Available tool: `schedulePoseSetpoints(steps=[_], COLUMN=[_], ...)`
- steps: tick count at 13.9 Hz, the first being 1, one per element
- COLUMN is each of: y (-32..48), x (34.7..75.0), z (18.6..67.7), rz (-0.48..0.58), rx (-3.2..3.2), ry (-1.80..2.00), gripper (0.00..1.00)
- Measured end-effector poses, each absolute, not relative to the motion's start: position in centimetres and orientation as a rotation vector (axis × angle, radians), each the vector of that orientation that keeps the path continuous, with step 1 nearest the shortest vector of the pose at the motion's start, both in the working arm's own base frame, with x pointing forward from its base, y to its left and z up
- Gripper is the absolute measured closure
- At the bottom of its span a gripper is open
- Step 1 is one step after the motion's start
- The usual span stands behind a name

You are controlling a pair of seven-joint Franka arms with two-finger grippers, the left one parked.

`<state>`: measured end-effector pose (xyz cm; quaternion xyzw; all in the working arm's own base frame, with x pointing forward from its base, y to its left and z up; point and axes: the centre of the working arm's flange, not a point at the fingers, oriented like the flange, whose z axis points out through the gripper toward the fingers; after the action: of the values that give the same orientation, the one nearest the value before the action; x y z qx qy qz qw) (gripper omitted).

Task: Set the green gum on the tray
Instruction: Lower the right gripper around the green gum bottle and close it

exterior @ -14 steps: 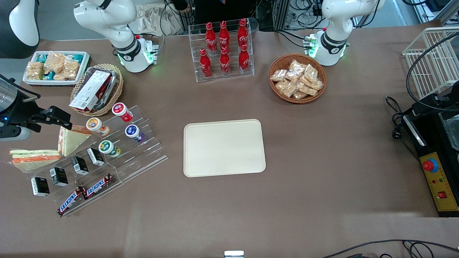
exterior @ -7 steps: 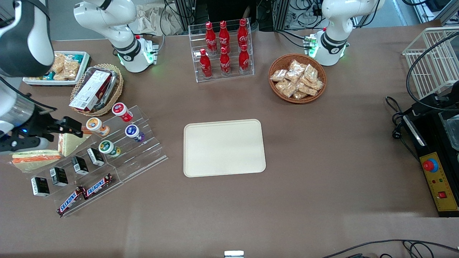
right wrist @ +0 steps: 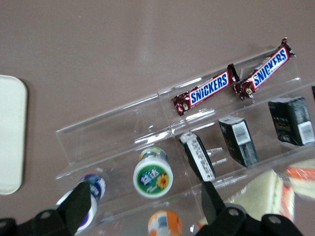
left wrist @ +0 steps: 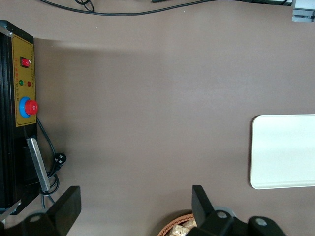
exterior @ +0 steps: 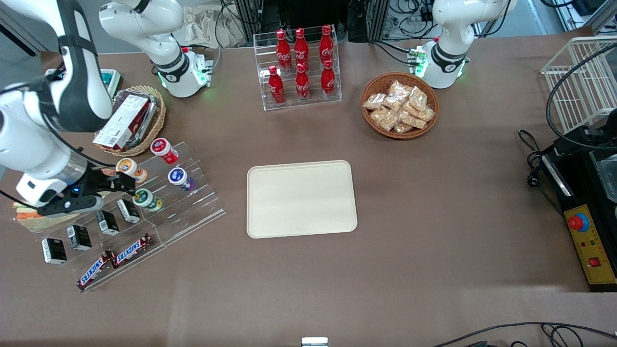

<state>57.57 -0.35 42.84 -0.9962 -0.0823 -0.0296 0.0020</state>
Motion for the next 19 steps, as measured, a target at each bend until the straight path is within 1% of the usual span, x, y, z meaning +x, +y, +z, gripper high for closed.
schedulePoseSetpoints(steps=[2, 5, 9, 12, 13, 14, 16, 19], y=[-0.8, -1.0, -1.0, -1.1, -1.1, -1.1, -1.1, -1.1], x=[56.6, 55.2, 54.0, 53.7, 53.7, 53.7, 53.7, 53.8], z=[39.6, 36.0, 33.2, 32.2, 32.0, 31.8, 31.7, 31.9], rz=[-0.132, -0.148, -0.148, -0.141, -0.136, -0.132, -0.130, -0.138], rx=[-3.128, -3.131, -3.133, -3.134, -3.135, -3.135, -3.135, -3.136], ry=[-0.277, -0.282, -0.285, -0.285, -0.285, -0.284, -0.284, -0.283], gripper=[0.00, 0.00, 0.00, 0.00, 0.09, 0.21, 0.41, 0.41])
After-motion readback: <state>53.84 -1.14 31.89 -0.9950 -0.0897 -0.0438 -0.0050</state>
